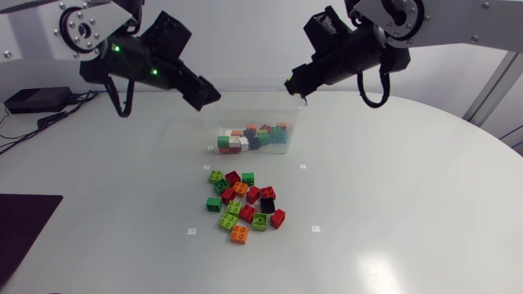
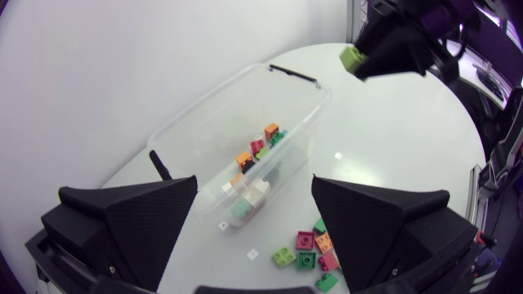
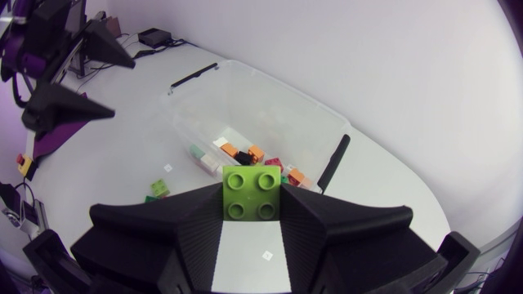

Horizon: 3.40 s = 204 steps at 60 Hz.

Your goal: Place the duplo bricks in the container

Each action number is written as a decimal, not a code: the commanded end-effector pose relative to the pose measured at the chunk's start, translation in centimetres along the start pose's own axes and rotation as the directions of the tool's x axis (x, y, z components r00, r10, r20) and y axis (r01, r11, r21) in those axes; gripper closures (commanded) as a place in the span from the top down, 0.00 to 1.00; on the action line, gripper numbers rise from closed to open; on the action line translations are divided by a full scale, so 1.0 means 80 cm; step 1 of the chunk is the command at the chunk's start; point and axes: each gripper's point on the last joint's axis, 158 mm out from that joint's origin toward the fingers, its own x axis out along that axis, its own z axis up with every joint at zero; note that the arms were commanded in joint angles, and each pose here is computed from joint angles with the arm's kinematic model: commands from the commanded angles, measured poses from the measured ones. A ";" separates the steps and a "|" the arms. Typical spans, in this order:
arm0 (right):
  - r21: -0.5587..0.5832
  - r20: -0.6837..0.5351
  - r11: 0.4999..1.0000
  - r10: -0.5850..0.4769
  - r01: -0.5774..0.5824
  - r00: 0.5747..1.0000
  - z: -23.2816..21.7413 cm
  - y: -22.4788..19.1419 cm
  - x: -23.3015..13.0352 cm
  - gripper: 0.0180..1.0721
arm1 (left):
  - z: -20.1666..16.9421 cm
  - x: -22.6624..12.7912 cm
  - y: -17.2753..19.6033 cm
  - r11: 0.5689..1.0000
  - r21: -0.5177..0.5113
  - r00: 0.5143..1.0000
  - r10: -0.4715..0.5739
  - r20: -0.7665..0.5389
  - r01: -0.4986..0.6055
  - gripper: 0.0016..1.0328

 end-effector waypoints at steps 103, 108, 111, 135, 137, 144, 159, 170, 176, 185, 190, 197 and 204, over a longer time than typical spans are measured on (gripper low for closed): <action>0.038 0.034 0.999 -0.011 0.010 0.999 0.025 0.004 0.012 0.93 | -0.282 0.073 -0.165 0.727 0.452 0.836 -0.314 -0.451 0.517 0.74; 0.035 0.015 0.999 0.001 -0.002 1.000 0.001 0.018 -0.003 0.93 | -0.290 0.075 -0.172 0.713 0.450 0.823 -0.326 -0.466 0.537 0.60; 0.033 -0.007 0.999 0.013 -0.012 1.000 -0.018 0.029 -0.007 0.93 | -0.292 0.075 -0.176 0.703 0.456 0.818 -0.330 -0.470 0.546 0.58; -0.022 -0.221 0.995 0.089 -0.096 0.971 -0.178 0.109 -0.006 0.93 | -0.316 0.084 -0.190 0.682 0.437 0.781 -0.332 -0.530 0.586 0.22; -0.029 -0.240 0.994 0.096 -0.106 0.966 -0.191 0.114 -0.004 0.93 | -0.317 0.083 -0.190 0.683 0.434 0.779 -0.331 -0.532 0.587 0.22; -0.065 -0.296 0.987 0.124 -0.150 0.947 -0.227 0.137 -0.001 0.92 | -0.314 0.077 -0.186 0.689 0.432 0.781 -0.324 -0.534 0.581 0.22; -0.122 -0.392 0.970 0.150 -0.213 0.908 -0.283 0.172 0.015 0.89 | -0.287 0.050 -0.165 0.722 0.435 0.810 -0.300 -0.504 0.538 0.21; -0.137 -0.417 0.964 0.151 -0.227 0.896 -0.295 0.175 0.035 0.89 | -0.257 0.024 -0.144 0.760 0.451 0.854 -0.258 -0.451 0.468 0.21; -0.156 -0.433 0.959 0.151 -0.238 0.889 -0.301 0.177 0.043 0.89 | -0.238 0.012 -0.131 0.786 0.457 0.883 -0.229 -0.410 0.417 0.21; -0.176 -0.457 0.951 0.149 -0.253 0.877 -0.309 0.176 0.056 0.84 | -0.195 -0.008 -0.111 0.833 0.447 0.928 -0.192 -0.320 0.327 0.21; -0.182 -0.457 0.950 0.147 -0.254 0.877 -0.308 0.176 0.062 0.82 | -0.170 -0.016 -0.101 0.861 0.424 0.948 -0.181 -0.261 0.281 0.21; -0.194 -0.465 0.948 0.139 -0.253 0.875 -0.311 0.174 0.072 0.80 | -0.148 -0.024 -0.093 0.881 0.402 0.962 -0.175 -0.210 0.248 0.21; -0.194 -0.467 0.948 0.138 -0.254 0.873 -0.312 0.173 0.082 0.73 | -0.122 -0.025 -0.083 0.904 0.380 0.977 -0.150 -0.151 0.198 0.21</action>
